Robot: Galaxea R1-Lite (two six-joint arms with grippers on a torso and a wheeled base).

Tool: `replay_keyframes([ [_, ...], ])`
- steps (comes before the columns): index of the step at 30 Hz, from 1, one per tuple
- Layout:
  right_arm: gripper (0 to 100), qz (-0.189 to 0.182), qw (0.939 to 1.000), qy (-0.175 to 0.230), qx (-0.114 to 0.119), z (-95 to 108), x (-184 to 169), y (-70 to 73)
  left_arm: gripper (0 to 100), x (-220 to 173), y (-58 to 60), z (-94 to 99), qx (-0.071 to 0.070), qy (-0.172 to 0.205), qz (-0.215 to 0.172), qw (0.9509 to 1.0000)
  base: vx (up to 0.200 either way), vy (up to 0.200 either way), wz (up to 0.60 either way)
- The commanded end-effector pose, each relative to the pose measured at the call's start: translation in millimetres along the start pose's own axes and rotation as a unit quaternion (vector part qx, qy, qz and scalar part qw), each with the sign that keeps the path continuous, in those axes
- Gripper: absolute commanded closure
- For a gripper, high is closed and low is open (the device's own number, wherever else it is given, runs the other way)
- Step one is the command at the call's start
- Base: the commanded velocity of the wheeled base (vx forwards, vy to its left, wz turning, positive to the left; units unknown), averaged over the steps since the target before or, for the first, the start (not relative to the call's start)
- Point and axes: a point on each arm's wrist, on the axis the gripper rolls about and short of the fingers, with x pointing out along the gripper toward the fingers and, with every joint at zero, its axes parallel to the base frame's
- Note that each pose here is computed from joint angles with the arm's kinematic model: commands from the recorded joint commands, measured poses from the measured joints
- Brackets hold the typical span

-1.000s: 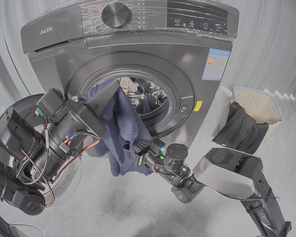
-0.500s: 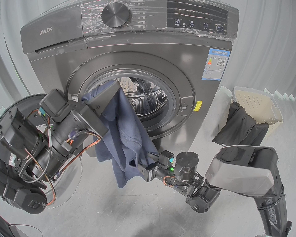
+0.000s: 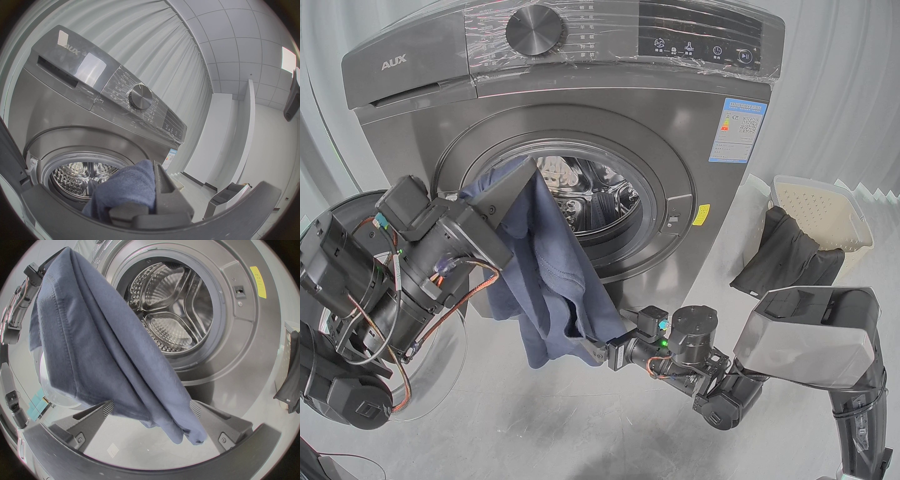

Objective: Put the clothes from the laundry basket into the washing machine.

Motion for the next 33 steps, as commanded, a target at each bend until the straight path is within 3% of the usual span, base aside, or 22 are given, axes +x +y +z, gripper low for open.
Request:
replay_keyframes([
  [1,0,0.000,0.9998,-0.022,-0.002,10.1,8.6,-1.7,100,-0.8,-0.5,-1.0,-0.001,0.002,-0.001,1.0000,0.000,0.000,0.00],
  [6,0,0.006,0.9993,-0.033,-0.016,16.0,20.2,-4.2,100,-0.9,-0.6,-1.8,-0.001,0.004,-0.001,1.0000,0.000,0.000,0.00],
  [8,0,0.023,0.9990,-0.031,-0.023,7.6,28.2,-4.9,100,-1.0,-0.8,-1.3,-0.001,0.003,-0.001,1.0000,0.000,0.000,0.00],
  [17,0,0.081,0.9962,-0.016,-0.027,-14.0,35.3,26.3,100,-0.9,-1.2,-2.8,-0.002,0.006,-0.002,1.0000,0.000,0.000,0.00],
  [32,0,0.088,0.9930,-0.074,-0.027,-9.1,69.4,31.0,100,-1.3,-6.1,0.1,-0.007,0.001,-0.012,0.9999,0.000,0.000,0.00],
  [33,100,0.089,0.9925,-0.079,-0.028,-7.0,71.0,31.4,100,-1.0,-6.2,0.3,-0.007,0.000,-0.012,0.9999,0.000,0.000,0.00],
])
